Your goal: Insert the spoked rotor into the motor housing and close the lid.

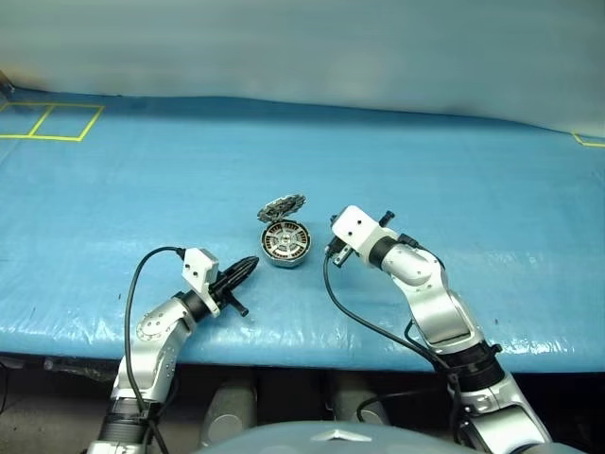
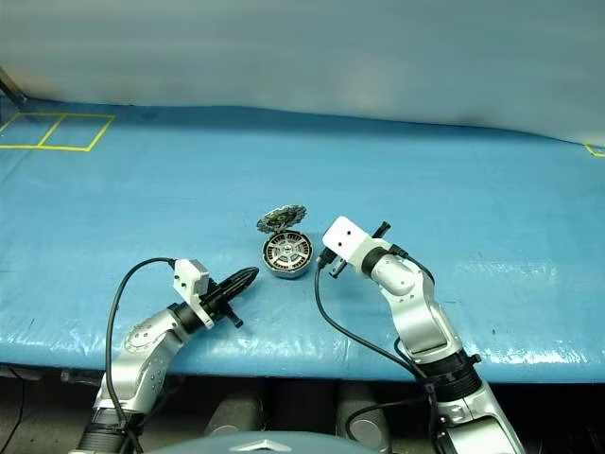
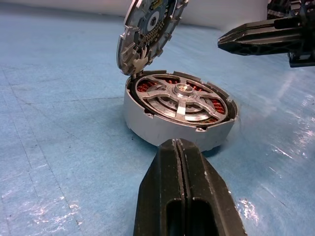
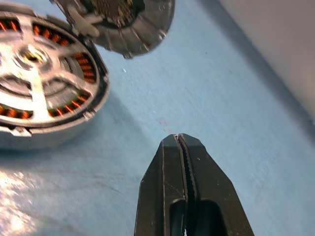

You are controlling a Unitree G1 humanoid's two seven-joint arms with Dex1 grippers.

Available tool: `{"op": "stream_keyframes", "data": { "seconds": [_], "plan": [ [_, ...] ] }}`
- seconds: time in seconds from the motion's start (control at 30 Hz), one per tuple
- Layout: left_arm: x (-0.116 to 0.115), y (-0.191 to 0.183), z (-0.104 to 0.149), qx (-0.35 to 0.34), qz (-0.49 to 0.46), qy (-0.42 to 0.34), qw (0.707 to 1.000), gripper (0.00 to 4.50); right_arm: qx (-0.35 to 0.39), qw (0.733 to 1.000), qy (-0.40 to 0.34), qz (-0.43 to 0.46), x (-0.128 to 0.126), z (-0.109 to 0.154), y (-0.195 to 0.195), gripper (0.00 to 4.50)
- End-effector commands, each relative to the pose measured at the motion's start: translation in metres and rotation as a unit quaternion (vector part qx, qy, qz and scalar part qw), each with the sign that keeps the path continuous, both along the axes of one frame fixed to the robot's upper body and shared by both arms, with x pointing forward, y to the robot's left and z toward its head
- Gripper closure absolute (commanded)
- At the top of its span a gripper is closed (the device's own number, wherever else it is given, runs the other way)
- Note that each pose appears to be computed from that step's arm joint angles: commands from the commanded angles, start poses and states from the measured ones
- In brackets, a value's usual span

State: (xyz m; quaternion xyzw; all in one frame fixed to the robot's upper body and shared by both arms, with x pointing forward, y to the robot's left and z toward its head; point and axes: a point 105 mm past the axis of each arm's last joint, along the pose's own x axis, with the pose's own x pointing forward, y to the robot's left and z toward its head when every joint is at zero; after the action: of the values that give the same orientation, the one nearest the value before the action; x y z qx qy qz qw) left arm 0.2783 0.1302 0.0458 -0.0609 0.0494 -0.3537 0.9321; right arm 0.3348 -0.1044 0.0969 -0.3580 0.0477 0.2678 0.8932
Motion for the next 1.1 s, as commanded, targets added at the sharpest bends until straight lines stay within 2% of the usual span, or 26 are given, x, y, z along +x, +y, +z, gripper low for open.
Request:
{"op": "stream_keyframes", "data": {
  "seconds": [0.03,0.13,0.3,0.4,0.5,0.6,0.7,0.77,0.83,0.93,1.1],
  "plan": [
    [0.018,0.009,0.027,-0.044,0.047,-0.044,0.997,4.50,0.002,1.000,-0.020,-0.008,0.001,0.011,-0.002,4.46],
    [0.035,0.024,0.048,-0.078,0.095,-0.053,0.991,4.50,0.007,1.000,-0.016,-0.010,-0.002,0.009,-0.002,4.46],
    [0.059,0.039,0.062,-0.038,0.108,-0.056,0.992,4.50,0.011,0.999,-0.012,-0.031,-0.004,0.005,-0.010,4.46],
    [0.074,0.030,0.077,-0.042,0.076,-0.066,0.994,4.50,0.014,0.999,-0.013,-0.048,-0.005,0.004,-0.015,4.46],
    [0.102,0.021,0.089,-0.018,0.073,-0.069,0.995,4.50,0.014,0.998,-0.014,-0.053,-0.007,0.002,-0.017,4.46],
    [0.122,0.001,0.100,0.002,0.031,-0.067,0.997,4.50,0.019,0.998,-0.016,-0.060,-0.010,0.003,-0.018,4.46],
    [0.139,-0.020,0.108,-0.006,-0.020,-0.030,0.999,4.50,0.021,0.997,-0.021,-0.073,-0.012,0.004,-0.023,4.46],
    [0.138,-0.039,0.115,-0.034,-0.084,0.007,0.996,4.50,0.023,0.996,-0.022,-0.081,-0.013,0.004,-0.026,4.46],
    [0.133,-0.055,0.117,-0.022,-0.147,0.033,0.988,4.50,0.025,0.996,-0.023,-0.087,-0.016,0.004,-0.029,4.46],
    [0.128,-0.067,0.111,0.021,-0.199,0.059,0.978,4.50,0.025,0.995,-0.025,-0.096,-0.019,0.004,-0.034,4.46],
    [0.115,-0.072,0.082,0.118,-0.254,0.102,0.955,4.50,0.025,0.993,-0.025,-0.109,-0.022,0.002,-0.039,4.46]
  ]
}}
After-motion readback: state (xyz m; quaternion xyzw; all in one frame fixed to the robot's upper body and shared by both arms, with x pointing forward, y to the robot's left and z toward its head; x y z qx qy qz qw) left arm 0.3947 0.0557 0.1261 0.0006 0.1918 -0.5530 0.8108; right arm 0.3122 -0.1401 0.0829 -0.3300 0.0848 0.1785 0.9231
